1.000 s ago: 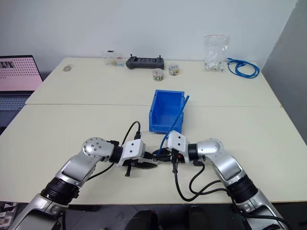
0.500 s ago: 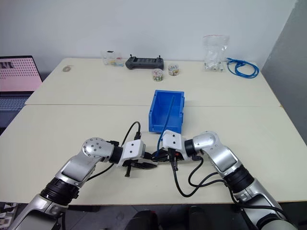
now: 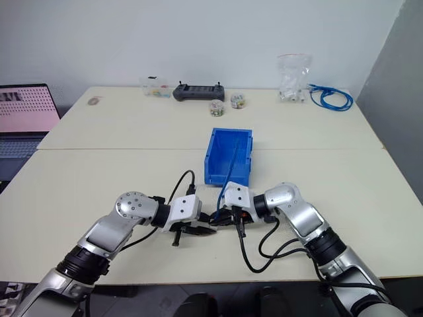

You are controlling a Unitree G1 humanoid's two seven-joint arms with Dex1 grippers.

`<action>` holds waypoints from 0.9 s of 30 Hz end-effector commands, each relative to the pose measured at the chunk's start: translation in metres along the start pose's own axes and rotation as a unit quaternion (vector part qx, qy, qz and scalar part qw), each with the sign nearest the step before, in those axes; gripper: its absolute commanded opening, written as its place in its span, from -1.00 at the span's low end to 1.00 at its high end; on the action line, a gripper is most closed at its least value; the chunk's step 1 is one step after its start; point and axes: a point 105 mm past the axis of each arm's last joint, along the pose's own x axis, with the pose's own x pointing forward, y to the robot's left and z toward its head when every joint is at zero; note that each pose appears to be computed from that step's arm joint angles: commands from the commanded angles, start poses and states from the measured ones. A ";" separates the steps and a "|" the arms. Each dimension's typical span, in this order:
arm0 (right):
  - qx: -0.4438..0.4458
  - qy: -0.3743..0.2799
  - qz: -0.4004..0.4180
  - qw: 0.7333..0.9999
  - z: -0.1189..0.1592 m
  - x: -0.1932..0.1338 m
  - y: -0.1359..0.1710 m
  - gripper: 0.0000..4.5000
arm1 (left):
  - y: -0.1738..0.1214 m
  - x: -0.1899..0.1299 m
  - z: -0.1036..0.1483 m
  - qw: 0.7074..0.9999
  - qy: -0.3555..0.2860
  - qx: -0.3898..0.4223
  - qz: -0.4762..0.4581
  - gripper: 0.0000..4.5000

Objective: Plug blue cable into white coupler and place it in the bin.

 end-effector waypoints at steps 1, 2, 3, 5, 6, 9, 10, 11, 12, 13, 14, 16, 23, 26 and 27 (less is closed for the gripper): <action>0.030 -0.013 -0.036 0.999 0.001 -0.007 -0.006 -0.95 | 0.004 -0.004 -0.006 0.999 -0.006 -0.020 0.041 -0.23; 0.030 -0.025 -0.047 0.998 0.007 -0.010 -0.009 -0.95 | 0.007 -0.009 -0.004 0.998 -0.014 -0.024 0.056 -0.16; 0.029 -0.034 -0.055 0.997 0.012 -0.013 -0.010 -0.95 | 0.010 -0.014 -0.001 0.997 -0.021 -0.028 0.073 -0.05; 0.029 -0.056 -0.073 0.995 0.025 -0.021 -0.011 -0.95 | 0.012 -0.029 0.001 0.993 -0.030 -0.042 0.105 0.15; 0.031 -0.068 -0.083 0.994 0.032 -0.026 -0.012 -0.95 | 0.012 -0.039 0.003 0.990 -0.035 -0.049 0.125 0.27; 0.042 -0.104 -0.120 0.986 0.050 -0.043 -0.017 -0.95 | 0.012 -0.063 0.014 0.980 -0.053 -0.073 0.179 0.54; 0.048 -0.119 -0.137 0.982 0.056 -0.050 -0.020 -0.95 | 0.013 -0.070 0.018 0.975 -0.058 -0.078 0.198 0.63; 0.054 -0.131 -0.153 0.978 0.061 -0.057 -0.024 -0.95 | 0.015 -0.076 0.022 0.971 -0.061 -0.080 0.217 0.74; 0.061 -0.141 -0.166 0.974 0.065 -0.063 -0.027 -0.95 | 0.017 -0.081 0.025 0.967 -0.062 -0.081 0.235 0.86; 0.069 -0.150 -0.176 0.970 0.069 -0.067 -0.031 -0.95 | 0.020 -0.085 0.029 0.962 -0.063 -0.081 0.255 0.96; 0.075 -0.159 -0.189 0.966 0.073 -0.072 -0.036 -0.95 | 0.024 -0.088 0.032 0.956 -0.067 -0.082 0.273 1.00; 0.087 -0.182 -0.214 0.956 0.082 -0.081 -0.050 -0.95 | 0.032 -0.094 0.039 0.946 -0.074 -0.081 0.304 1.00; 0.141 -0.162 -0.303 0.929 0.097 -0.081 -0.142 -0.95 | 0.058 -0.090 0.059 0.936 -0.085 -0.058 0.336 1.00; 0.159 -0.105 -0.297 0.936 0.087 -0.078 -0.162 -0.58 | 0.061 -0.085 0.064 0.940 -0.089 -0.052 0.327 1.00; 0.161 -0.089 -0.302 0.935 0.085 -0.083 -0.167 -0.48 | 0.061 -0.084 0.065 0.940 -0.089 -0.049 0.324 1.00</action>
